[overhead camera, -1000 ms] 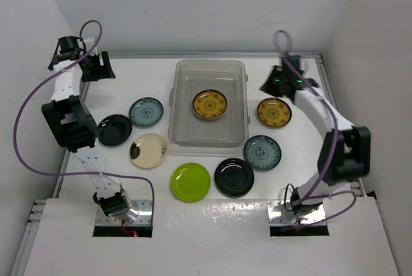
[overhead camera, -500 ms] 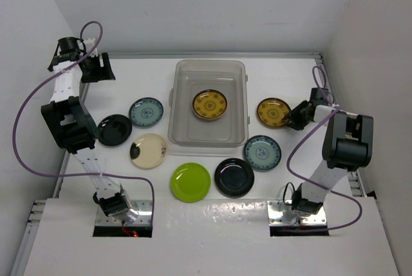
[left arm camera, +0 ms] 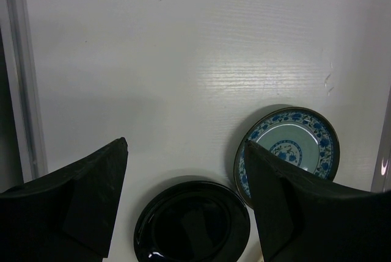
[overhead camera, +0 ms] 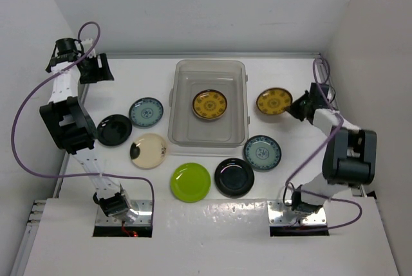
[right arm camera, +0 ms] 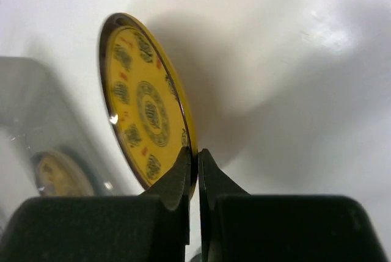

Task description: Place the plates into the plastic bin on the countertop

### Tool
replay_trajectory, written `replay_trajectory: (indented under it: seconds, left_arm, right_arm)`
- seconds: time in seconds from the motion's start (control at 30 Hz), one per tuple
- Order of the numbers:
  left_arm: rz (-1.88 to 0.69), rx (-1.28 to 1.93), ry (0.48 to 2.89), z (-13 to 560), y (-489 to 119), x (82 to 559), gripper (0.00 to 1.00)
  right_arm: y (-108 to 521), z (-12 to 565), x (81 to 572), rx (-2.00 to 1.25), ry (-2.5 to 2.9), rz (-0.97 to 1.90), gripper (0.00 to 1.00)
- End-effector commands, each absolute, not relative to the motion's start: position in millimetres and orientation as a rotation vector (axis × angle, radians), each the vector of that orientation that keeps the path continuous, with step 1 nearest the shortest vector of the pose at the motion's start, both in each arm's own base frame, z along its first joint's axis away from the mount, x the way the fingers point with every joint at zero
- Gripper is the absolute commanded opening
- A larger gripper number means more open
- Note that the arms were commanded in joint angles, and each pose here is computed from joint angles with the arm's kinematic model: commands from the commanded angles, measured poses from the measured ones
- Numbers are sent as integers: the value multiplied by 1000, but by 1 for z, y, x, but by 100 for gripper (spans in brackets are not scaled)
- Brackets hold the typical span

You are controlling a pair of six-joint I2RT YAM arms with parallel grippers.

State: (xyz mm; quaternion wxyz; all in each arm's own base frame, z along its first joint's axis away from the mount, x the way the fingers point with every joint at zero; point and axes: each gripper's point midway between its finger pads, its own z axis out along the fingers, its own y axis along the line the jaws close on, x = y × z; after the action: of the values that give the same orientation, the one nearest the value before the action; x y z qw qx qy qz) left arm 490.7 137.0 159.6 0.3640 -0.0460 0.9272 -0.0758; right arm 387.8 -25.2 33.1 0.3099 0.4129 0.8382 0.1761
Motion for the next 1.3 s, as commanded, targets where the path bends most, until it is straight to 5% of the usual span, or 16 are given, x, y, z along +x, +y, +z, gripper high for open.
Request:
replay_trajectory:
  seconds: [0.0, 0.17, 0.4, 0.7, 0.77, 0.83, 0.87, 0.9, 1.17, 1.23, 1.27]
  left_arm:
    - [-159, -118, 2330, 188, 148, 483, 78]
    - [-161, -131, 2358, 175, 148, 481, 78]
    - [-198, -144, 2407, 153, 145, 477, 78]
    - [-229, -125, 2464, 138, 140, 467, 80]
    - [-246, -124, 2471, 135, 137, 465, 80]
    - [-255, -120, 2496, 126, 136, 461, 80]
    - [-256, -120, 2496, 126, 136, 461, 81]
    - [-265, -99, 2513, 118, 131, 460, 81]
    - [-294, -76, 2558, 100, 120, 459, 84]
    - [-294, -76, 2558, 100, 120, 459, 84]
    - [-297, -64, 2559, 100, 116, 460, 84]
  right_arm:
    - [-26, 168, 428, 830, 1913, 354, 0]
    - [59, 224, 434, 552, 1887, 380, 0]
    - [194, 163, 442, 240, 2201, 538, 0]
    - [234, 104, 462, 182, 2373, 551, 0]
    - [233, 90, 460, 172, 2411, 540, 16]
    - [241, 92, 457, 74, 2431, 572, 40]
    - [241, 83, 454, 51, 2486, 557, 63]
    - [242, 84, 453, 24, 2497, 549, 69]
    - [201, 183, 444, -93, 2348, 355, 90]
    - [162, 192, 415, 51, 2298, 365, 85]
    - [121, 162, 402, 178, 2356, 318, 75]
